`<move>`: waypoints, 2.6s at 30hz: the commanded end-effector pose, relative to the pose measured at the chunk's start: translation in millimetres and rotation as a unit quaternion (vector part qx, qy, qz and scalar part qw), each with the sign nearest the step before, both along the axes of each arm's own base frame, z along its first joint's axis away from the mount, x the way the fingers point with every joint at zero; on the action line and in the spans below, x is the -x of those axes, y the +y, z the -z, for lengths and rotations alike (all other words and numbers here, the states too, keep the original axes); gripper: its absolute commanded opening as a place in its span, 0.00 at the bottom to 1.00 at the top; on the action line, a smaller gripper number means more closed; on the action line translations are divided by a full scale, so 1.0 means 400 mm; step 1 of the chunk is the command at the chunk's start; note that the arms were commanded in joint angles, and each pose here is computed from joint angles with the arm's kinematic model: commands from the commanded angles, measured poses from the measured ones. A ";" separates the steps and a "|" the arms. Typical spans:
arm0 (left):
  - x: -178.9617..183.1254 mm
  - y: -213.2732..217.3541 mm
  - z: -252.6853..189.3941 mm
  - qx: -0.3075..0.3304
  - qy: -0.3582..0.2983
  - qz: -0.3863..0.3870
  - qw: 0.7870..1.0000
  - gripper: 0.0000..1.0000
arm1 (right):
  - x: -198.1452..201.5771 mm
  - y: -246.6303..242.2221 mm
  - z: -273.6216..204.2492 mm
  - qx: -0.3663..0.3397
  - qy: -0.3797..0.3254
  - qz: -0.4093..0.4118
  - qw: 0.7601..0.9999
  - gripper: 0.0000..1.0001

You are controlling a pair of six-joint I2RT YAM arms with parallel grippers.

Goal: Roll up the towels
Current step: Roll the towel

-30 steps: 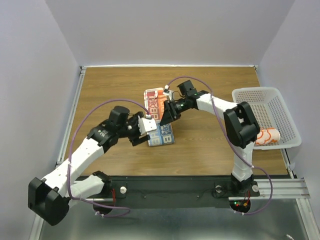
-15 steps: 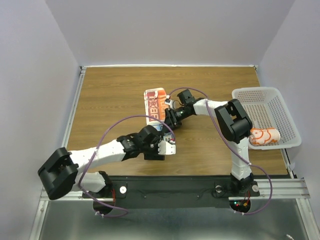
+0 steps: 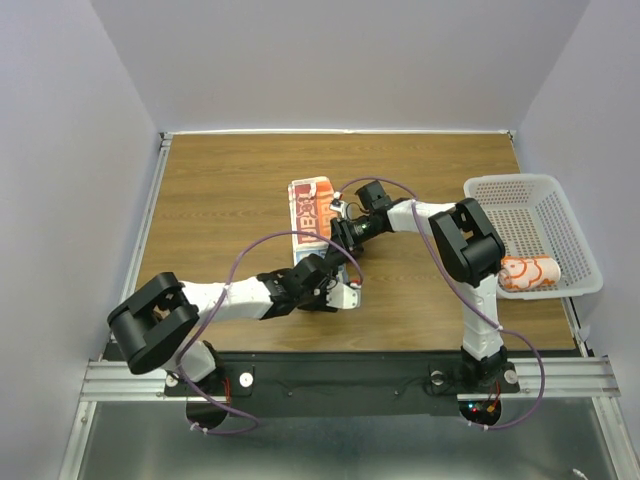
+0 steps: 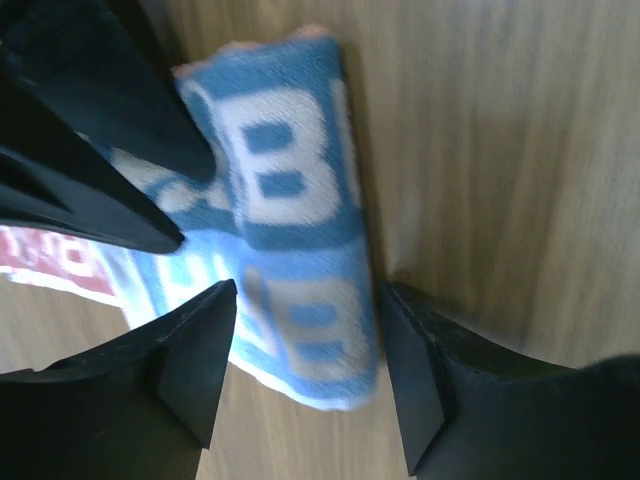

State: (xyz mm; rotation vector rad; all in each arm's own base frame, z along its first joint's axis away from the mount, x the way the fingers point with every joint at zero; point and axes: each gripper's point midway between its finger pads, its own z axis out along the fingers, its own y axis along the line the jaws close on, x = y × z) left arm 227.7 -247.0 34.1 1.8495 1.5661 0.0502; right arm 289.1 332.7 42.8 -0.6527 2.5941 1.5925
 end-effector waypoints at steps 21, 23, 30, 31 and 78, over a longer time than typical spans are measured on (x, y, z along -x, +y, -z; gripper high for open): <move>0.206 -0.023 -0.001 0.002 0.286 0.053 0.957 0.15 | -0.144 -0.146 -0.218 -0.041 -0.095 0.093 0.990 0.95; 0.216 -0.019 0.004 -0.001 0.307 0.056 0.950 0.15 | -0.159 -0.192 -0.274 -0.051 -0.118 0.112 0.985 1.00; 0.137 -0.012 -0.027 0.030 0.374 0.045 0.926 0.15 | -0.130 -0.310 -0.393 -0.005 -0.237 0.120 0.964 1.00; 0.150 0.007 -0.017 0.024 0.416 0.037 0.908 0.16 | -0.122 -0.322 -0.398 0.004 -0.273 0.105 0.956 1.00; -0.044 -0.013 0.086 0.063 0.605 -0.010 0.794 0.33 | 0.189 0.047 0.004 0.156 -0.517 -0.274 0.796 0.49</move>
